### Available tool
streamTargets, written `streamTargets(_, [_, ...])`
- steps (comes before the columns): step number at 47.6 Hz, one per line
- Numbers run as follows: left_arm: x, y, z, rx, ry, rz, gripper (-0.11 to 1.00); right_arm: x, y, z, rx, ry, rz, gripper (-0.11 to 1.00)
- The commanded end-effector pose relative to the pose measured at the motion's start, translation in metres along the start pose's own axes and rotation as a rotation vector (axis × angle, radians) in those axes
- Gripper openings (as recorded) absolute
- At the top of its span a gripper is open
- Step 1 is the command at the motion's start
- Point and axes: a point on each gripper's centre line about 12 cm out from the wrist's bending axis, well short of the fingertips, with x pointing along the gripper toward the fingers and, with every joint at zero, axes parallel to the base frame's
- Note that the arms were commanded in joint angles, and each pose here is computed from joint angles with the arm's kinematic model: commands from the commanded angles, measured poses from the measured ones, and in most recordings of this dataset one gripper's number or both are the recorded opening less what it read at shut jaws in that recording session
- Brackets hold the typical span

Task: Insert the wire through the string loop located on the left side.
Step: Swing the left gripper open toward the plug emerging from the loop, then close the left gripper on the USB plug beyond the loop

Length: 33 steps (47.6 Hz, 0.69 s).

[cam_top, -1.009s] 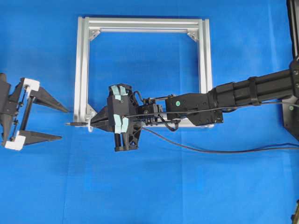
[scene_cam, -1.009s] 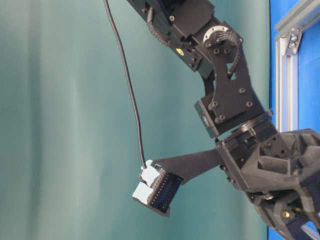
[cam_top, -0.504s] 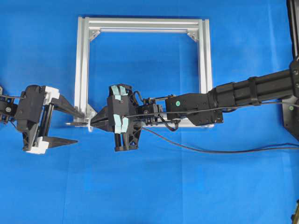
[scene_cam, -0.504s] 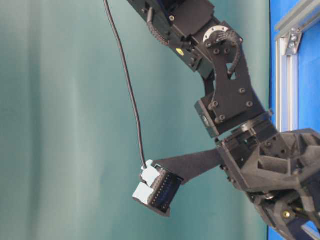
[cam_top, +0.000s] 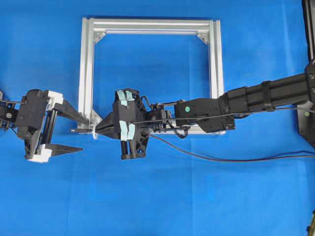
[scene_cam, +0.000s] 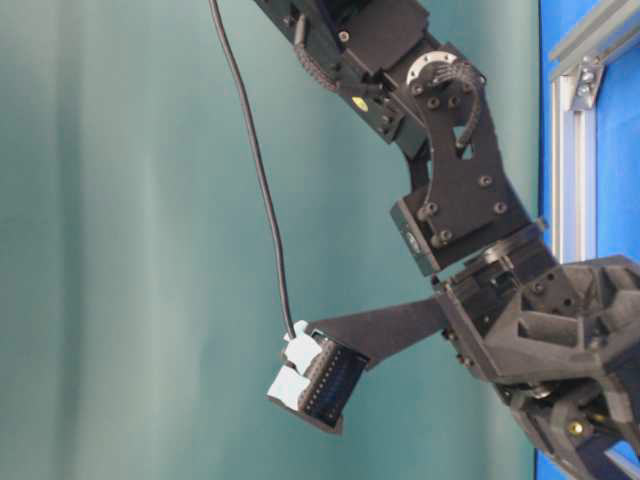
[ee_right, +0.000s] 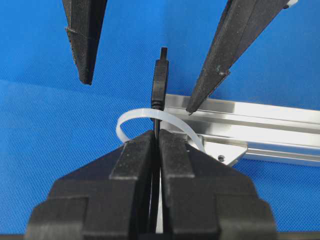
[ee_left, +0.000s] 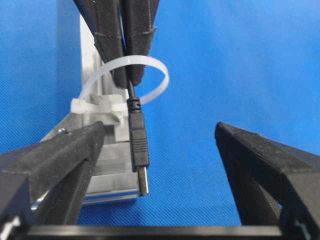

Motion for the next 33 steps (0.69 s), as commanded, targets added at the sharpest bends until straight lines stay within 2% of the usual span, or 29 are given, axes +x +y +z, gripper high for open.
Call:
streamTargets(1, [0.0015,-0.0001,0.0071,0.001,-0.029,-0.001,0.89,-0.003,0.0028,0.0153,0.0,-0.038,0.006,0.0])
streamTargets(16, [0.0015,0.0007,0.0072,0.001,-0.029,0.002,0.88,-0.0032,0.0027,0.0145,0.0,-0.035,0.006,0.0])
streamTargets(22, [0.0016,0.0033,0.0069,-0.007,-0.026,0.012,0.84,-0.003,0.0027,0.0152,0.002,-0.036,0.006,0.0])
streamTargets(26, [0.0021,0.004,0.0075,-0.009,-0.024,0.015,0.69,-0.003,0.002,0.0153,0.001,-0.037,0.005,0.0])
streamTargets(33, [0.0017,0.0082,0.007,-0.016,-0.019,0.03,0.24,-0.003,0.0027,0.0152,0.0,-0.036,0.006,0.0])
